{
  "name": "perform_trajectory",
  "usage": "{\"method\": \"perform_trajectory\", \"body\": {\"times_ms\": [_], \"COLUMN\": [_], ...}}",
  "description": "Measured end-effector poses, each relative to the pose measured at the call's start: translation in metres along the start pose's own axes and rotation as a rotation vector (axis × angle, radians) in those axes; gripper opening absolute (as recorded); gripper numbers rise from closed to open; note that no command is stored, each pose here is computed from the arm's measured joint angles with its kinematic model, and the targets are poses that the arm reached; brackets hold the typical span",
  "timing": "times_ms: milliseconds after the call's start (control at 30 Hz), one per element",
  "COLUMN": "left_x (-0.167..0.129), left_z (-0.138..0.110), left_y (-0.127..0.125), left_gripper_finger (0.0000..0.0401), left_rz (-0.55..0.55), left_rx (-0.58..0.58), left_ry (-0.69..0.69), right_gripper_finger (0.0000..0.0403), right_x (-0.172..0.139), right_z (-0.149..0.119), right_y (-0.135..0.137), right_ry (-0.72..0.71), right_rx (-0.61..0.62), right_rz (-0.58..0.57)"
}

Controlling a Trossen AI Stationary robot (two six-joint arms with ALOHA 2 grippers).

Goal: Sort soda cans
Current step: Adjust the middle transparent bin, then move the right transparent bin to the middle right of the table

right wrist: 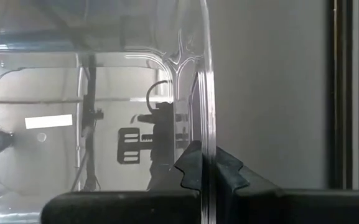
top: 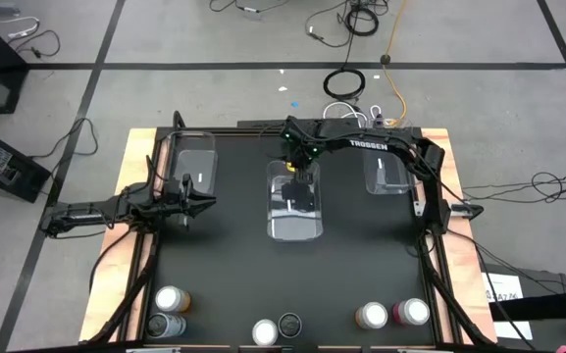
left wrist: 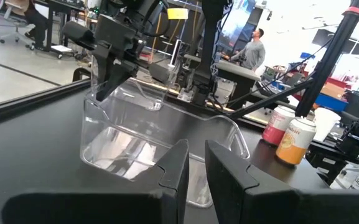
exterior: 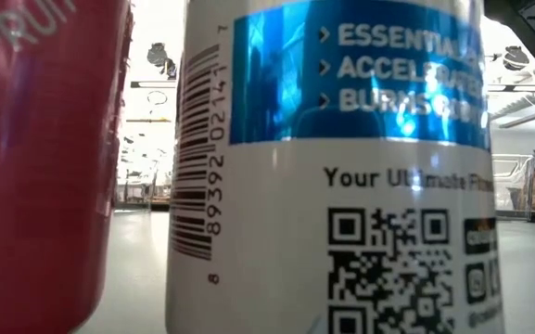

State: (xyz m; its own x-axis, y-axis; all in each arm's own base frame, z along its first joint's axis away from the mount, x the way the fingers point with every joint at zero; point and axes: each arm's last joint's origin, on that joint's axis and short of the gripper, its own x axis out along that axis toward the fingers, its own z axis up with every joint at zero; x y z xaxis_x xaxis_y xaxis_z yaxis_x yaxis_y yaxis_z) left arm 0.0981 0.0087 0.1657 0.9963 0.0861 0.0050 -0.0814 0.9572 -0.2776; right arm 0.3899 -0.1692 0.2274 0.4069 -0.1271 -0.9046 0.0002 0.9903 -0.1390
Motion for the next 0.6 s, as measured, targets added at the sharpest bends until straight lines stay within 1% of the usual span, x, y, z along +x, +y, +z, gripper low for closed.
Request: {"method": "perform_trajectory", "body": {"times_ms": [300,600], "left_x": [0.0000,0.0000], "left_z": [0.0000,0.0000], "left_y": [0.0000,0.0000], "left_gripper_finger": [0.0063,0.0063], "left_rz": [0.000,0.000], "left_rx": [0.000,0.000], "left_ry": [0.000,0.000], "right_gripper_finger": [0.0002,0.0051], "right_x": [0.0000,-0.0002], "right_z": [0.0003,0.0008], "right_y": [-0.0001,-0.0003], "right_ry": [-0.002,-0.007], "right_rx": [0.000,0.000], "right_rz": [-0.002,-0.007]}}
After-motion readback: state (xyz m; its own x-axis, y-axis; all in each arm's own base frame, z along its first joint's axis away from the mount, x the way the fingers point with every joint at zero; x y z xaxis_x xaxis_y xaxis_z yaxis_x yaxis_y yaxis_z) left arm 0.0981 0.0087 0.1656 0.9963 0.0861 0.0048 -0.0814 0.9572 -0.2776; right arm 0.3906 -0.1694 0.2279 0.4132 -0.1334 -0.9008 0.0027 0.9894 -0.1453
